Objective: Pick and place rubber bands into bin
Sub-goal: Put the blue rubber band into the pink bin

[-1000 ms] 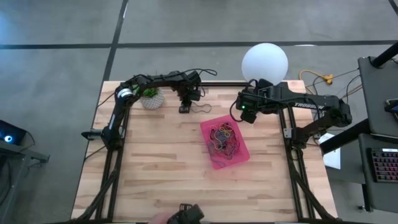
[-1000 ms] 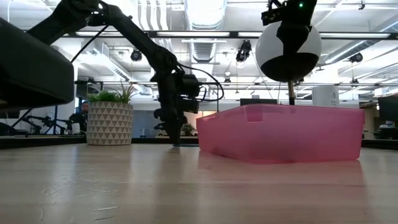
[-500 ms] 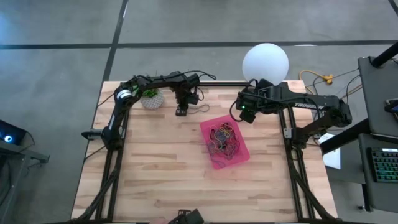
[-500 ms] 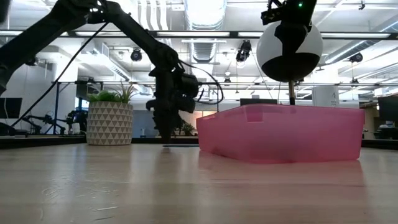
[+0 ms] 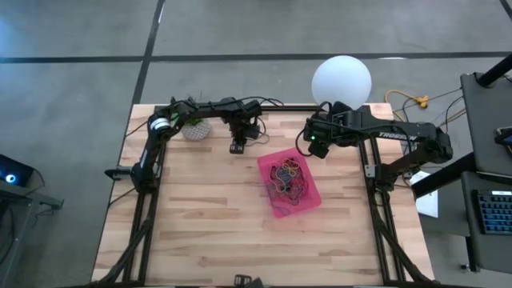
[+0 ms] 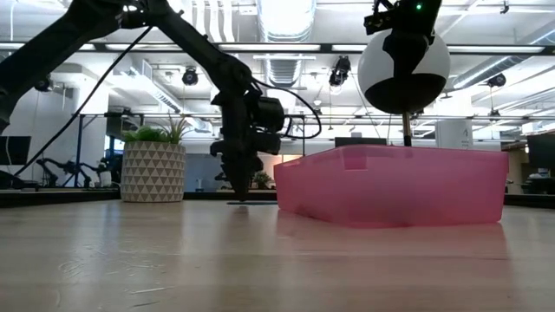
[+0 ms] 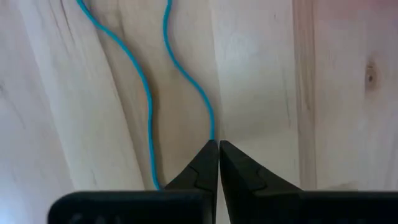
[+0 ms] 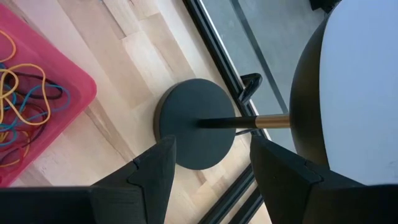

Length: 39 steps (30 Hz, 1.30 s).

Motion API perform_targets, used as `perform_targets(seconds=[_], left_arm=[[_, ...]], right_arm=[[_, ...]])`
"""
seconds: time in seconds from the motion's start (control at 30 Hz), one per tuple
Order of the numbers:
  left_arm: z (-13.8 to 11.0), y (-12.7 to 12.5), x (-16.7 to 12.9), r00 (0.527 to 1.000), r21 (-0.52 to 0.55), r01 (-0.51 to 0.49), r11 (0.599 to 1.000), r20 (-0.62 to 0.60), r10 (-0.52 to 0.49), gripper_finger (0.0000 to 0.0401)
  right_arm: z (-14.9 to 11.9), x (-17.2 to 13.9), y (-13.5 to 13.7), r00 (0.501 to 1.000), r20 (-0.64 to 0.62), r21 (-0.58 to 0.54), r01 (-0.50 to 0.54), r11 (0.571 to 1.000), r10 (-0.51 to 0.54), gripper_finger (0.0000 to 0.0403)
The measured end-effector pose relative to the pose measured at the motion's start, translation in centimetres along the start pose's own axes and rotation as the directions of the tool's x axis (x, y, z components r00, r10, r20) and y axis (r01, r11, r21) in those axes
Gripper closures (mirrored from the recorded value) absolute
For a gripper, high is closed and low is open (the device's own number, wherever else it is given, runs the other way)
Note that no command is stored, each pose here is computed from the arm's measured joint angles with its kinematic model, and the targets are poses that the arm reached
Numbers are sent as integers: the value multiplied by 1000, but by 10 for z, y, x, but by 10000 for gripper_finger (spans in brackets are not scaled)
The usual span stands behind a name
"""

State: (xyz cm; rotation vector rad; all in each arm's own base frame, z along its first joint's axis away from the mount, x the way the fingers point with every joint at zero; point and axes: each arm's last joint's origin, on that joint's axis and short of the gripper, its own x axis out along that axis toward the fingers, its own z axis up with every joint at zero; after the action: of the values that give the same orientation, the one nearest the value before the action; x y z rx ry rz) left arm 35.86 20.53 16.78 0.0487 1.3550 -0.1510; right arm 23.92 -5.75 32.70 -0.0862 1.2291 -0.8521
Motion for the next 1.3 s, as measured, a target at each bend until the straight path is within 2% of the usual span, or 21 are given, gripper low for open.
perform_targets(seconds=[0.33,0.63,0.77,1.1,1.3], left_arm=[[3,-3,0,1000,1,-10,1000,-3,10,399],[6,-9,2,999,13,-36,999,-29,36,331],[8,-7,3,998,18,-68,997,-7,69,316],[-4,-12,20,998,16,-64,998,-21,64,339],[-11,-19,27,999,9,9,1000,-48,-9,379]], right_arm=[[0,0,0,1000,0,-2,0,1000,0,209],[0,0,0,1000,0,-3,0,1000,0,209],[0,0,0,1000,0,-4,0,1000,0,209],[0,0,0,1000,-1,-4,0,1000,0,209],[0,0,0,1000,-1,-4,0,1000,0,209]])
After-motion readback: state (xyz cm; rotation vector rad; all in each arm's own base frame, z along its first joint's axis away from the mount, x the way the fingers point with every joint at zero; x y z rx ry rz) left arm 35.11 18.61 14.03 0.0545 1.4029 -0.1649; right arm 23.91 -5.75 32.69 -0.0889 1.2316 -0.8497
